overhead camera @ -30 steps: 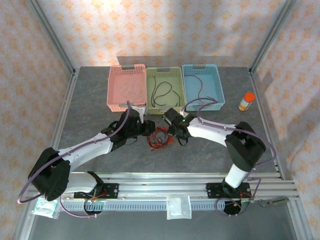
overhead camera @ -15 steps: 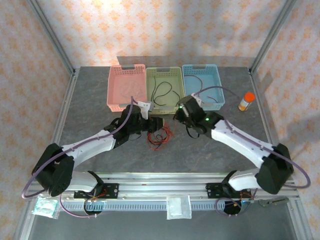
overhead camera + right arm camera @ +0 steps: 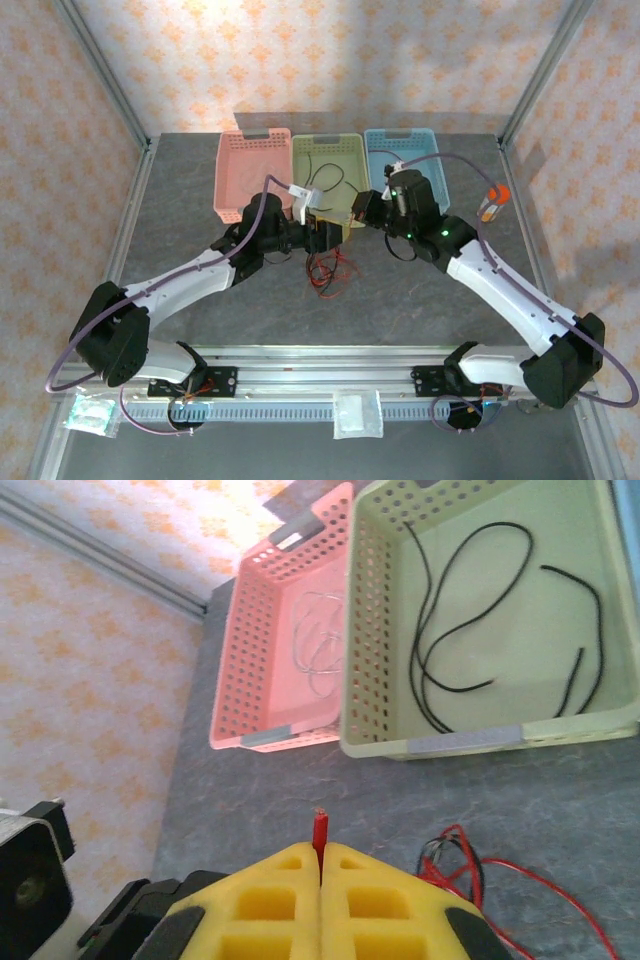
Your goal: Untangle the cables
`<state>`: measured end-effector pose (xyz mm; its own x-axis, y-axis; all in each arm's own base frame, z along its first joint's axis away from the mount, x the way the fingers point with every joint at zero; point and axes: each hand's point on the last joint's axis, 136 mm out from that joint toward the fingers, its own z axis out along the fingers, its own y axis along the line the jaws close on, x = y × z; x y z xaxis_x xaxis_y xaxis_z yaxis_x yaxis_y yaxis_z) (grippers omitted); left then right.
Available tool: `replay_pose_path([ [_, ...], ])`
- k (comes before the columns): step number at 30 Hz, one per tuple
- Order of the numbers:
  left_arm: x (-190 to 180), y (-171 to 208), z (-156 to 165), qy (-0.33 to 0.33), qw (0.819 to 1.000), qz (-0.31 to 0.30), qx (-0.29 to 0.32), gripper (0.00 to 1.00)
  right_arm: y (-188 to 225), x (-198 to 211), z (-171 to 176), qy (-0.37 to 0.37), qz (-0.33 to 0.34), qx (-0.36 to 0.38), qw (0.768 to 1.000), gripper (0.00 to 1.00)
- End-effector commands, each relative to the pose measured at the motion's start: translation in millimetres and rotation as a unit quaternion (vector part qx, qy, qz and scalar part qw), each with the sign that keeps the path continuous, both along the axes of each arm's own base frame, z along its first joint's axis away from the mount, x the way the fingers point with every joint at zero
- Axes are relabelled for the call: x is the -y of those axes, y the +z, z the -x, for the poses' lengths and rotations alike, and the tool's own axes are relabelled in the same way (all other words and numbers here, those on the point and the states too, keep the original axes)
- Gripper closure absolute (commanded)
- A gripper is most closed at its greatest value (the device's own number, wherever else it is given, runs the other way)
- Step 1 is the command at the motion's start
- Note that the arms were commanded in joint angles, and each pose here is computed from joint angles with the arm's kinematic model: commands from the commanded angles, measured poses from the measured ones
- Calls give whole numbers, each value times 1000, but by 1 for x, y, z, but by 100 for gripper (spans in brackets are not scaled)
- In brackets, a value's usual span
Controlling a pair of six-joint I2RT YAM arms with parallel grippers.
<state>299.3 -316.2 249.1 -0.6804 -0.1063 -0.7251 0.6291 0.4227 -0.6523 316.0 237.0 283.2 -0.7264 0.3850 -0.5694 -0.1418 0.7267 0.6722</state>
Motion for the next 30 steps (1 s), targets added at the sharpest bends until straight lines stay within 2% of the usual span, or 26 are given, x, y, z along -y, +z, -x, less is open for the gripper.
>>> replay_pose_path([
  [1,13,23,6,-36,998,20,37,48,31,-12,3,35,-47,16,998,100],
  [12,18,21,-1,-38,998,4,43,49,35,-22,5,71,-109,-34,991,100],
  [16,23,22,-8,-37,998,7,44,63,34,-23,5,73,-114,-42,990,100],
  [23,24,22,-14,-27,999,6,41,98,35,-12,0,43,-92,-32,994,100],
  [26,21,23,-16,-17,999,0,40,100,45,4,-5,7,-69,-4,998,99],
  [27,20,24,-16,-13,999,-2,38,100,52,11,-6,-10,-63,13,998,91],
  [30,14,27,-24,10,1000,-9,24,100,73,36,-6,-57,-50,69,995,45],
])
